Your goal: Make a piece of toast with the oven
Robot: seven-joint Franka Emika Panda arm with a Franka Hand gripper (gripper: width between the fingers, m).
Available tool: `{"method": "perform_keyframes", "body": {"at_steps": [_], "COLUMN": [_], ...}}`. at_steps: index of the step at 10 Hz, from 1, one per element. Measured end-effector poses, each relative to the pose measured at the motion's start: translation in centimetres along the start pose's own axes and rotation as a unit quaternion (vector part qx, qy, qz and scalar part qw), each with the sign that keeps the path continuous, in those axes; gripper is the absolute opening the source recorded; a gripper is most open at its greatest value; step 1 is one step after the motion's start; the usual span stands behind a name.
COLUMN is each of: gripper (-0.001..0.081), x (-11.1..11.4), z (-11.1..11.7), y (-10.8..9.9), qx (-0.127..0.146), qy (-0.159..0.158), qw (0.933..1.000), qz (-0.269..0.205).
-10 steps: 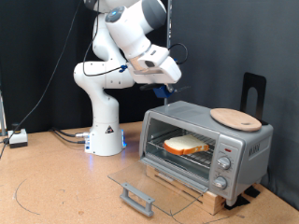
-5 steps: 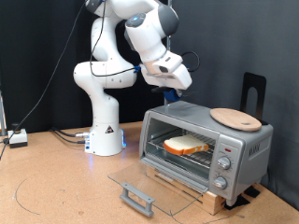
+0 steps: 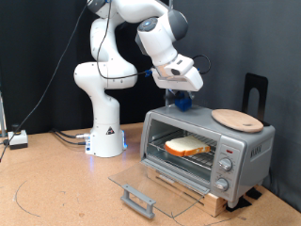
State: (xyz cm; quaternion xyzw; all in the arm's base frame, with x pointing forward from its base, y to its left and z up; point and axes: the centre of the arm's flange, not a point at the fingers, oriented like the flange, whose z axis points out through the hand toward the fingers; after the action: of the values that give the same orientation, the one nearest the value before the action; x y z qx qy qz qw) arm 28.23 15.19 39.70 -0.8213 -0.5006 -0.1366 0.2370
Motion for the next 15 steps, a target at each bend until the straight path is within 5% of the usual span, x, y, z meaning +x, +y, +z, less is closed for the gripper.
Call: {"method": "perform_keyframes", "body": {"at_steps": [1,2,3,8,12,15], "gripper": [0.0649,0.0649,0.0780,0.0809,0.0809,0.0809], "x": [0.1,0.1,0.1,1.2,1.1,-1.0], "z": [0.1,0.2,0.2,-3.7,-5.4,-7.6], "y": [-0.1,-0.1,0.0,0.3,0.4,3.5], "qx": [-0.001,-0.002,-0.003,-0.021,-0.041,-0.083], "qy": [-0.002,-0.003,-0.002,0.065,0.077,0.122], "qw": [1.0000,1.0000,1.0000,0.9976,0.9961,0.9890], "qz": [0.004,0.007,0.008,0.006,-0.007,0.013]}}
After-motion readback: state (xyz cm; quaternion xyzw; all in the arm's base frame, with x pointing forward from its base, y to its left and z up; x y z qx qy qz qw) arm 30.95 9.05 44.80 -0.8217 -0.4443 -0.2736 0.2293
